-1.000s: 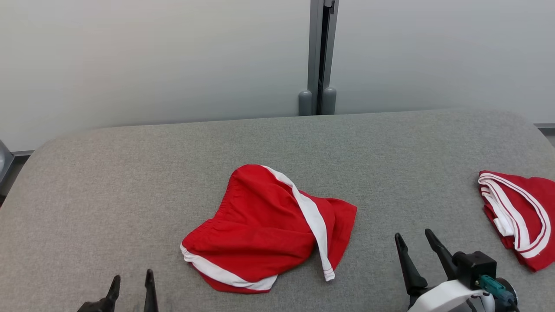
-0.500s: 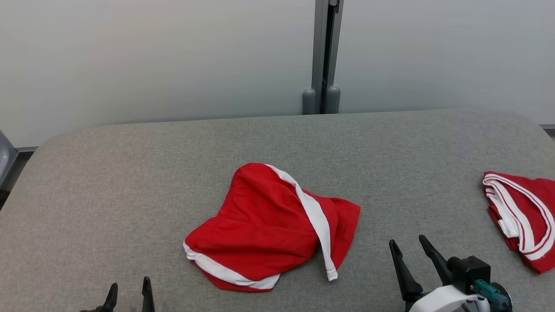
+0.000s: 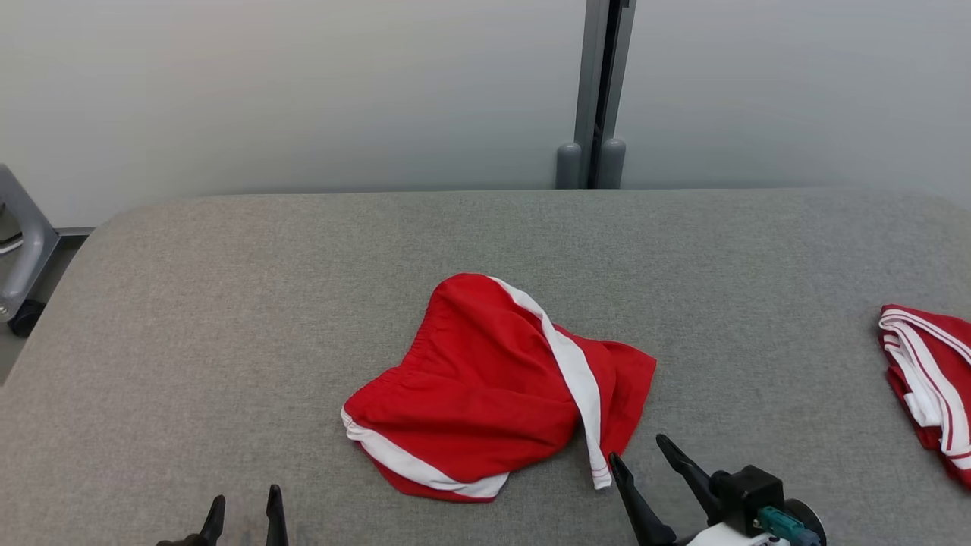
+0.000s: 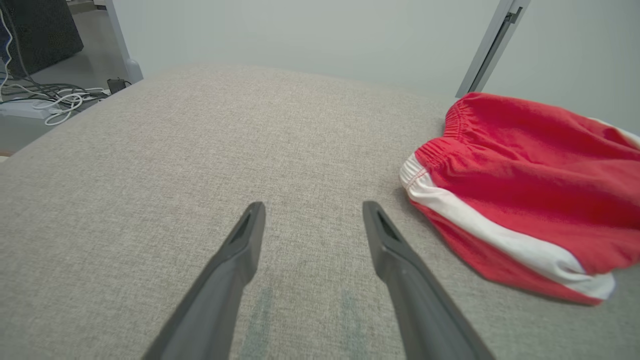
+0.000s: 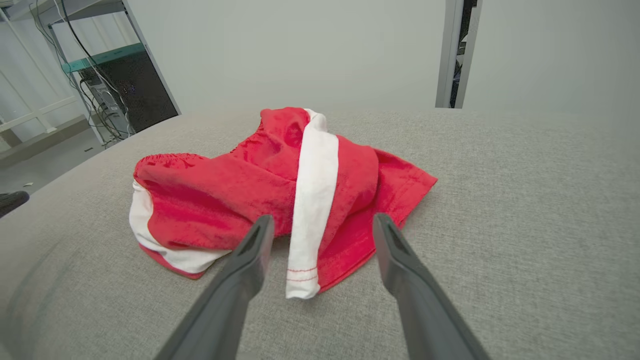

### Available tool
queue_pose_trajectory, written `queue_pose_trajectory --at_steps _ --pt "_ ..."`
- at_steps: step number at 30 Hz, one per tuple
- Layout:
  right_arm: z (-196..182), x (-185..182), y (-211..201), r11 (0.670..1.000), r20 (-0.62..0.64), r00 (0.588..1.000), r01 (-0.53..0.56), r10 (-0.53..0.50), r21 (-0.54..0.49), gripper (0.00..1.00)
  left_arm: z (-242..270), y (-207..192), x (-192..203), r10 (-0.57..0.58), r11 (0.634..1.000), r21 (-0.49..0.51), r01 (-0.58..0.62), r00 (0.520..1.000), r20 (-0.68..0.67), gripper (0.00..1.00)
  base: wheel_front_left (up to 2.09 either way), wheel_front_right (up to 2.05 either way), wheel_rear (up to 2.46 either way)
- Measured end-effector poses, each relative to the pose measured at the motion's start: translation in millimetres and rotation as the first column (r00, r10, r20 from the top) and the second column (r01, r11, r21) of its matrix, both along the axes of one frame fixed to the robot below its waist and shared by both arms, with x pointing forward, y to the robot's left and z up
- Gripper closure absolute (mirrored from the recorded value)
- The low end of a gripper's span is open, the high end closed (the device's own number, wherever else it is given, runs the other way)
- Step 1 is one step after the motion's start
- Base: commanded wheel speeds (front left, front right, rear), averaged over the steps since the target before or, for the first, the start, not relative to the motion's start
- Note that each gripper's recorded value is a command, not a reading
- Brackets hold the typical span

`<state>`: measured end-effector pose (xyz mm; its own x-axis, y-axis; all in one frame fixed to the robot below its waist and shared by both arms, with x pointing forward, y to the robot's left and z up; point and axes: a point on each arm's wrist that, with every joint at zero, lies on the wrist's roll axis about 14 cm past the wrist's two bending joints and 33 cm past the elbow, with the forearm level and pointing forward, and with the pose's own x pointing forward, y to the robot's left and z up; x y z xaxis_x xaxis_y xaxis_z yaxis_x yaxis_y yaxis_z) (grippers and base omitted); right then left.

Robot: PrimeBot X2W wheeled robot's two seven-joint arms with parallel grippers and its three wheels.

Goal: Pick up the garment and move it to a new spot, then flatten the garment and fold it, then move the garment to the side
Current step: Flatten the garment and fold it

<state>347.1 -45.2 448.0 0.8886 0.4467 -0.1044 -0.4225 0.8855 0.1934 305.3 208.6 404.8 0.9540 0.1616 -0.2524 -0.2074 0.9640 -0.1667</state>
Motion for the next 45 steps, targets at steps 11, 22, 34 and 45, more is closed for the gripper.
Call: queue_pose_trajectory --at_steps 11,22,34,45 --pt "-30 -6 29 0.988 -0.082 0.989 -0.132 0.126 -0.075 0.0 -3 1 -3 0.01 1.0 -0.009 -0.01 1.0 -0.011 0.0 0.0 0.0 0.0" --pt "-45 33 23 0.981 -0.113 0.987 -0.127 0.112 -0.144 1.0 -10 10 0 0.045 0.999 -0.015 -0.045 0.998 -0.039 0.0 0.0 0.0 0.0" --pt "108 161 34 0.941 0.333 0.922 -0.083 0.198 -0.33 1.0 -7 -5 5 -0.002 0.999 -0.041 0.001 1.0 -0.025 0.0 0.0 0.0 0.0" --pt "297 162 139 0.946 0.684 0.656 -0.181 0.319 -0.268 1.0 -5 -5 -10 0.029 0.998 -0.061 -0.03 0.999 -0.025 0.0 0.0 0.0 0.0"
